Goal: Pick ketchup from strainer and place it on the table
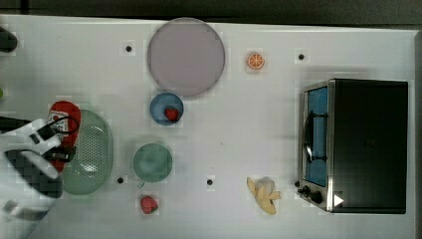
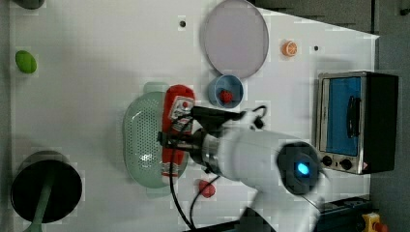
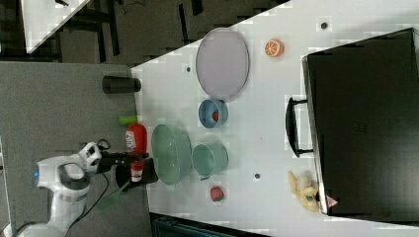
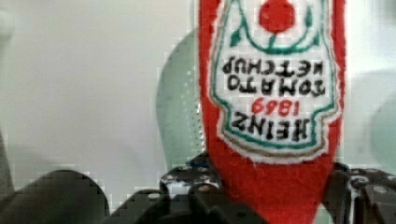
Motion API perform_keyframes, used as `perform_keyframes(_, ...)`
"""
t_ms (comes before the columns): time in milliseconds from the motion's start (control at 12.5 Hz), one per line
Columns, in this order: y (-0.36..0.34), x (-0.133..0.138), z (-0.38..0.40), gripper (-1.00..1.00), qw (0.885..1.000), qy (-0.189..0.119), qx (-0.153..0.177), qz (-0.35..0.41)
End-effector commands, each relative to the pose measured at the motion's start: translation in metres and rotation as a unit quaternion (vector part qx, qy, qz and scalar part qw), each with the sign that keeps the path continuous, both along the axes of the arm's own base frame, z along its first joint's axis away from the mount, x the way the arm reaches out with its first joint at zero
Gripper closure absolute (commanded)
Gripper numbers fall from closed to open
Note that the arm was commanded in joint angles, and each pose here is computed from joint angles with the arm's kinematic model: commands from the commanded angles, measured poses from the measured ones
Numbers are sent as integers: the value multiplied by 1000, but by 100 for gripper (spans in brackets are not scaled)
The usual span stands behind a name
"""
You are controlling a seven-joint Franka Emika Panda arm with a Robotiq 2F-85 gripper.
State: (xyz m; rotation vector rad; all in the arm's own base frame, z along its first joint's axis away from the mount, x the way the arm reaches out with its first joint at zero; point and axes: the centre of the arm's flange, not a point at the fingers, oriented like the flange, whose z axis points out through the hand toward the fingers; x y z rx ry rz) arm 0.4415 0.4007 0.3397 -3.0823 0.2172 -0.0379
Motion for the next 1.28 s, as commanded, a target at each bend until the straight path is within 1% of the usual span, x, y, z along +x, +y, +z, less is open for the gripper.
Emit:
perform_keyframes(80, -26, 21, 41, -21, 1000, 1, -22, -21)
perform_keyframes(160, -43, 32, 48, -21, 999, 1, -34, -13)
perform_keyframes(320, -84, 63, 57, -21, 999, -4, -41, -17)
perform_keyframes(560, -163, 110, 60, -21, 997, -12, -44, -55)
perform_keyframes(720, -220, 136, 61, -21, 994, -22, -44, -99)
perform_keyframes(800, -247, 145, 60, -21, 991, -23, -46, -121)
perform_keyframes(960, -296, 155, 55, -21, 989, -19, -54, -137)
perform_keyframes(1120, -339, 159, 48, -21, 991, -11, -64, -118)
perform_keyframes(1280, -374, 157, 39, -21, 993, -3, -71, -89)
